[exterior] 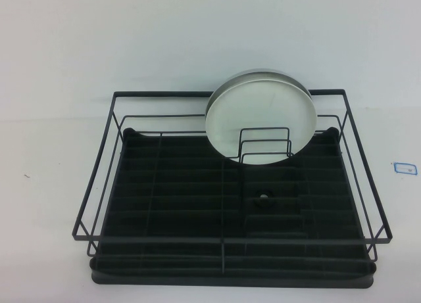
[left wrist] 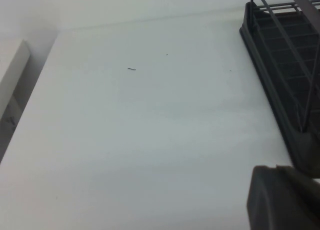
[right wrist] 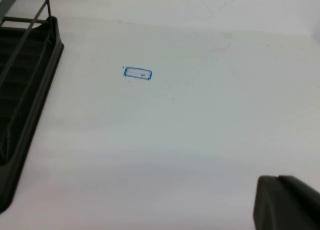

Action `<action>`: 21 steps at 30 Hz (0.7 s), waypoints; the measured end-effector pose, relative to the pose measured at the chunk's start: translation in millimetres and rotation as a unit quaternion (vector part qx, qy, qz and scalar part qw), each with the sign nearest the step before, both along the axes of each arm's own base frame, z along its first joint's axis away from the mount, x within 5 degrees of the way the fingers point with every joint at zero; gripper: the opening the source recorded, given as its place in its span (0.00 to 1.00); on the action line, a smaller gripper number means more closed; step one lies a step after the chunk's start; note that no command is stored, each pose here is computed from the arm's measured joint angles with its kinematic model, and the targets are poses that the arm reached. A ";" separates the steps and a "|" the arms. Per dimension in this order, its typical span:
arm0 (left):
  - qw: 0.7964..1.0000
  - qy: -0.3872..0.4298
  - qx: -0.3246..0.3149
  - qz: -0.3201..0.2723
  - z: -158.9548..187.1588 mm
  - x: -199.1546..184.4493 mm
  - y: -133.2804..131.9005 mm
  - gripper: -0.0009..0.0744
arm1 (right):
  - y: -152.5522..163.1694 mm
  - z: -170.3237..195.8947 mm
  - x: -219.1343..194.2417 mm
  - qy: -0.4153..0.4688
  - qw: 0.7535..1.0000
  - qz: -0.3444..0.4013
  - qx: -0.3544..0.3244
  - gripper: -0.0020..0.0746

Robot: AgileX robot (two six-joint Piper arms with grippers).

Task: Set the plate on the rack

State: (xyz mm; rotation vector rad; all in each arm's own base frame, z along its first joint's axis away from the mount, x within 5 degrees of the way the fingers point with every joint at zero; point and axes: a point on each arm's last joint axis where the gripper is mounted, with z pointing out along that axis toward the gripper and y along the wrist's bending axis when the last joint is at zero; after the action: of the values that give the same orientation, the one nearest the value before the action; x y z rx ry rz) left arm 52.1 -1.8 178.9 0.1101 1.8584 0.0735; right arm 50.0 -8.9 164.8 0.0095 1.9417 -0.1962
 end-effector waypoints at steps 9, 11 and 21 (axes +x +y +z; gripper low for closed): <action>1.000 -0.005 0.010 -0.014 0.8 0.2 -1.9 0.01 | 0.0 0.0 0.0 0.000 1.000 0.000 0.000 0.05; 1.000 -0.005 0.009 -0.014 0.8 0.2 -1.9 0.01 | 0.0 0.0 0.0 0.000 1.000 0.000 0.000 0.05; 1.000 -0.005 0.015 -0.015 0.8 0.2 -1.9 0.01 | 0.0 0.0 0.0 0.000 1.000 0.000 0.000 0.05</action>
State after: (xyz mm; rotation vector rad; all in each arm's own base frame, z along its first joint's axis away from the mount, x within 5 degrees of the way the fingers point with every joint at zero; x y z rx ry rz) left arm 52.3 -3.7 179.7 0.1586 1.8453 0.0802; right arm 50.0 -8.9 164.8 0.0104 1.9416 -0.1957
